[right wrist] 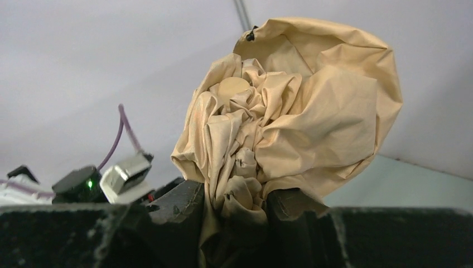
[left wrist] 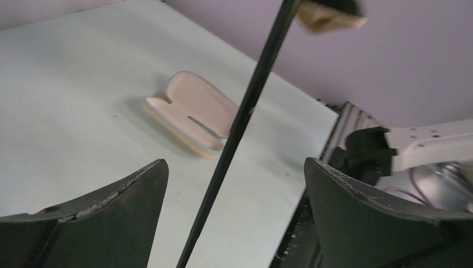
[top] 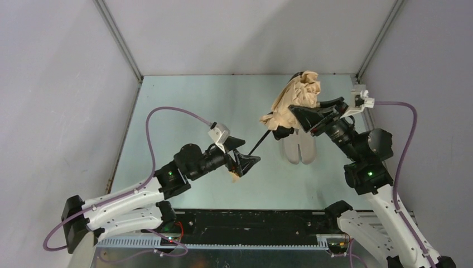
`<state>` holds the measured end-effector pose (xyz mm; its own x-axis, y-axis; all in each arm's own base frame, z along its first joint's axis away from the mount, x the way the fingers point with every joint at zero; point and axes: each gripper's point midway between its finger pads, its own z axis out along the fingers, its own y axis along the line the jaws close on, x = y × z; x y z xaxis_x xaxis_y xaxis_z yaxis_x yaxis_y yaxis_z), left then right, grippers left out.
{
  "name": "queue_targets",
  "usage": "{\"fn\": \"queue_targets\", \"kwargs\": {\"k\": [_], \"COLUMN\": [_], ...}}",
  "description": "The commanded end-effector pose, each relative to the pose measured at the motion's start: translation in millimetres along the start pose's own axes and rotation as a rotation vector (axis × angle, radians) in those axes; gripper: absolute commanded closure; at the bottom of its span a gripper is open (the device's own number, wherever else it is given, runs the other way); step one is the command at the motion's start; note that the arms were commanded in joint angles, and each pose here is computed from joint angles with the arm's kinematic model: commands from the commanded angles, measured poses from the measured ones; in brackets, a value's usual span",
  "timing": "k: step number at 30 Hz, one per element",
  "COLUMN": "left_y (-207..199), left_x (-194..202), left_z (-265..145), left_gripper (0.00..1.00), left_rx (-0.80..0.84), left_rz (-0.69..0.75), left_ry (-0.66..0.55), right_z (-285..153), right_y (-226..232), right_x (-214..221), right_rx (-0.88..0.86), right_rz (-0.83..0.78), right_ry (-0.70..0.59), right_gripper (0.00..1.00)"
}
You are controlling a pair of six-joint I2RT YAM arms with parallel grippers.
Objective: Open the umbrella
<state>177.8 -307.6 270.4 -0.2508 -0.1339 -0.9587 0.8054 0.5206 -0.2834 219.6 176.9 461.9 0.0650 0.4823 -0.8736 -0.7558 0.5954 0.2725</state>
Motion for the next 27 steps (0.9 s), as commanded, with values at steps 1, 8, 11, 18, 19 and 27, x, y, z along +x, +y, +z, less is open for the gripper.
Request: {"fn": "queue_targets", "kwargs": {"k": [1, 8, 11, 18, 19, 27], "left_y": [-38.9, -66.0, -66.3, -69.9, -70.6, -75.9], "left_x": [-38.1, -75.7, -80.6, -64.7, -65.8, -59.0], "left_z": [-10.2, -35.9, -38.9, -22.9, -22.6, -19.5], "left_gripper": [0.01, 0.00, 0.00, 0.00, 0.00, 0.22], "left_rx": [0.165, 0.304, 0.319, 0.367, 0.372, 0.422], "left_rz": [-0.095, -0.128, -0.138, -0.124, -0.124, -0.141], "left_ry": [-0.081, -0.167, -0.184, -0.146, -0.152, -0.167], "right_z": [-0.2, -9.6, -11.8, -8.4, -8.8, -2.1], "right_y": [32.7, 67.5, 80.1, 99.2, 101.8, 112.7], "right_x": [-5.5, 26.7, 30.7, 44.5, 45.9, 55.2], "right_rx": [-0.162, -0.401, -0.463, -0.548, -0.561, -0.600], "right_rz": [-0.041, -0.072, -0.084, -0.080, -0.077, -0.060], "right_ry": [-0.035, 0.053, 0.052, 0.069, 0.072, 0.074], "right_gripper": [1.00, 1.00, 1.00, 1.00, 1.00, 1.00]}}
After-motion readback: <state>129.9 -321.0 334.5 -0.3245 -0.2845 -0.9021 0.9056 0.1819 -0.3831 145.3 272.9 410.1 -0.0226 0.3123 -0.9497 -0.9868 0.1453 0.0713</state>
